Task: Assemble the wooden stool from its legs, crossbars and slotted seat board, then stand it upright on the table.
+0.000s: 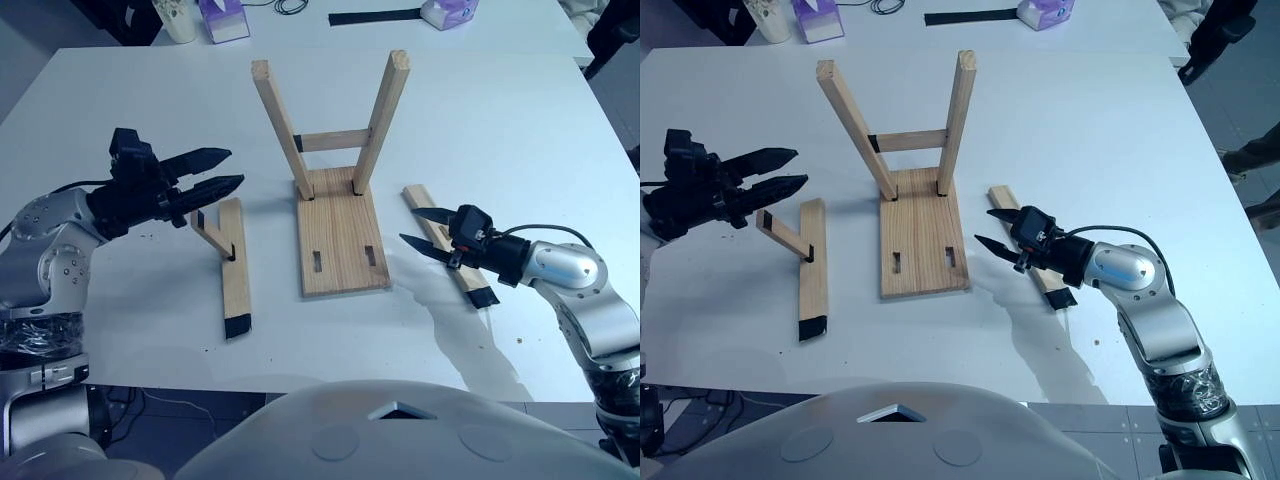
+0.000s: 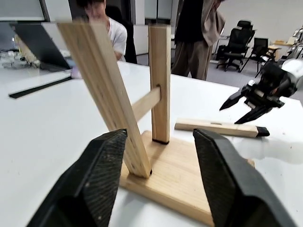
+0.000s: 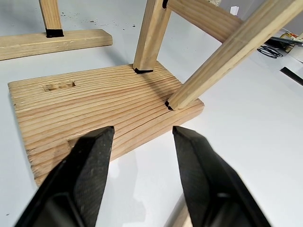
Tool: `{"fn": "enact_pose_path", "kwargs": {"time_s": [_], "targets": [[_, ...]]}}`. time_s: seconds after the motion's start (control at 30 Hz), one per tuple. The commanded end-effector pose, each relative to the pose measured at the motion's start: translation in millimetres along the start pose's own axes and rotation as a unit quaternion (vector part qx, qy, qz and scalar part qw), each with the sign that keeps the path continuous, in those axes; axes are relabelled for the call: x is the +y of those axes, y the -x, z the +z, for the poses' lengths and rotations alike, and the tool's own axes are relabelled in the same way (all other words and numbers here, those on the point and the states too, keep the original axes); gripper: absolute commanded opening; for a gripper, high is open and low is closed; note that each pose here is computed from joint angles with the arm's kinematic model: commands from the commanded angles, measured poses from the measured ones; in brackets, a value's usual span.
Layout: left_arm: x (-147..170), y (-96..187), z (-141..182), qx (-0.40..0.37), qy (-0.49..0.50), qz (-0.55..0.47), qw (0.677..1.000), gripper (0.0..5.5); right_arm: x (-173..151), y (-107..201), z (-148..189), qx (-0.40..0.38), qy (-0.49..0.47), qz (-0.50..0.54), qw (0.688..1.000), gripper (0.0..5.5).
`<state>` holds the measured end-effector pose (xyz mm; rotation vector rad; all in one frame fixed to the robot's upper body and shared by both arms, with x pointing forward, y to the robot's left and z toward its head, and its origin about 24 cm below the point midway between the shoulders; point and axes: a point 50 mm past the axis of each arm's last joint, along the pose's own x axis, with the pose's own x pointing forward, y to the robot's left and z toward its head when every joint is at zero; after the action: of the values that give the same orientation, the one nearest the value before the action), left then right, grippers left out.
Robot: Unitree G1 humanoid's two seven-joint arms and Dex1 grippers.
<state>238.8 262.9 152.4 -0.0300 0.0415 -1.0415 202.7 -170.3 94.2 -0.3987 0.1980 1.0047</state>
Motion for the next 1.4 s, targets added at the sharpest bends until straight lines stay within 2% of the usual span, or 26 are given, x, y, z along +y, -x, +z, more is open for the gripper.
{"fn": "enact_pose_path", "kwargs": {"time_s": [0.03,0.3,0.9,1.0,1.13,1.23,1.3,1.4], "targets": [[0.6,-6.1,12.2,-0.015,-0.007,0.003,1.0,2.41,-0.6,0.5,2.5,-0.007,0.007,-0.005,1.0,2.27],[-7.8,-9.3,25.5,-0.017,0.0,-0.035,0.999,2.41,0.3,0.2,2.9,-0.008,0.009,-0.004,1.0,2.27],[0.1,-3.1,34.4,-0.055,0.019,-0.01,0.998,2.41,-2.5,0.6,4.8,-0.007,0.016,0.003,1.0,2.27],[-0.5,-4.1,16.0,-0.044,0.044,-0.007,0.998,2.41,-1.6,-0.3,3.4,-0.004,0.015,0.008,1.0,2.27],[-18.1,-6.4,-38.9,0.023,0.101,-0.016,0.994,2.41,-1.7,-0.3,1.2,0.002,0.015,0.013,1.0,2.27],[-28.6,1.9,-71.5,0.067,0.124,-0.009,0.99,2.41,-3.6,-0.7,1.2,0.004,0.018,0.016,1.0,2.27],[-27.8,3.3,-72.8,0.06,0.123,0.0,0.991,2.41,-4.7,-0.4,1.5,0.005,0.02,0.017,1.0,2.27],[-17.6,-0.7,-43.2,0.009,0.101,0.007,0.995,2.41,-5.3,0.5,2.7,0.003,0.02,0.015,1.0,2.27]]}}
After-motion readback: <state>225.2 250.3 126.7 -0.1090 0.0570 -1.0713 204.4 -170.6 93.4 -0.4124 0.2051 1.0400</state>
